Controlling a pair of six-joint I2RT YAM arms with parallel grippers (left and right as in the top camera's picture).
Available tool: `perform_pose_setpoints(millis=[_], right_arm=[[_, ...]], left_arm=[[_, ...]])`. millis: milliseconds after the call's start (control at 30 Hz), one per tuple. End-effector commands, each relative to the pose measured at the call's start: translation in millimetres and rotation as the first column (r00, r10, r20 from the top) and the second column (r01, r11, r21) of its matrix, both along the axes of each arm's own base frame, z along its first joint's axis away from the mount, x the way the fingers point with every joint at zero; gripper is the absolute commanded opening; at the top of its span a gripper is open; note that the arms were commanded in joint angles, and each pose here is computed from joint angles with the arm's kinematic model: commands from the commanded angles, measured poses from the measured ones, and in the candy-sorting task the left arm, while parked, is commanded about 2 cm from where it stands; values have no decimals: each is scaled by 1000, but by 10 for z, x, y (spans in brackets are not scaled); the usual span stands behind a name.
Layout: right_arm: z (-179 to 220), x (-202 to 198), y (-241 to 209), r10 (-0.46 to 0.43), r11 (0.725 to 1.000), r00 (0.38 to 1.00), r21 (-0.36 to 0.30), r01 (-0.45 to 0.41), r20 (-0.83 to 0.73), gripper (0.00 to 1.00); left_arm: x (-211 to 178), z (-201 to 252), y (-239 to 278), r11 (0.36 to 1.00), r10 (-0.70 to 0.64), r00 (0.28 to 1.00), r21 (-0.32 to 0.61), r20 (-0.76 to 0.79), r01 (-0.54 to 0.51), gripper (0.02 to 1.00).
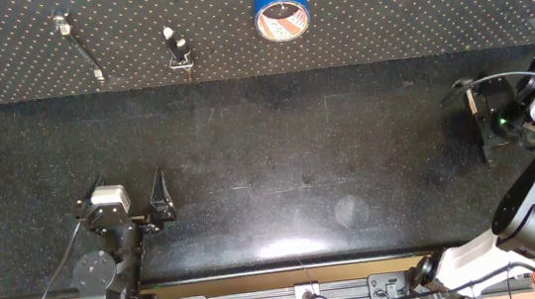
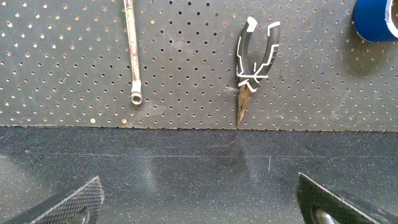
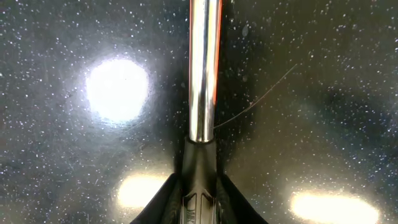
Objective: Place Tools Onto Pegboard
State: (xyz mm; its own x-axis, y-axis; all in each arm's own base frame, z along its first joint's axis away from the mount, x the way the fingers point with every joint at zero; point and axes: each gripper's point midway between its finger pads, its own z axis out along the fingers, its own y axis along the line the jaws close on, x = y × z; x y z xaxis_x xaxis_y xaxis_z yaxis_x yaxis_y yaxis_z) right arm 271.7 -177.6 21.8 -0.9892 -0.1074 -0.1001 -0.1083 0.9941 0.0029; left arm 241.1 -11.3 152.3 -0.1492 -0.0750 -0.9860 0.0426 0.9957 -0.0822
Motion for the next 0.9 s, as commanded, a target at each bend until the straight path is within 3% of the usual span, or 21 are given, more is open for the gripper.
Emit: perform_pose_setpoints(millis=[33, 633, 900], right_arm=[[-40, -44, -3, -14, 1000, 1000, 6, 14, -16, 194], [-40, -44, -3, -3, 1000, 1000, 5, 3, -16, 187], [-39, -44, -4, -3, 1000, 1000, 5, 3, -16, 82]], left_arm=[[-2, 2, 6, 1000, -1, 1000, 8, 6, 1, 996], [-2, 2, 6, 1000, -1, 1000, 8, 6, 1, 996], [-2, 2, 6, 1000, -1, 1000, 8, 6, 1, 996]])
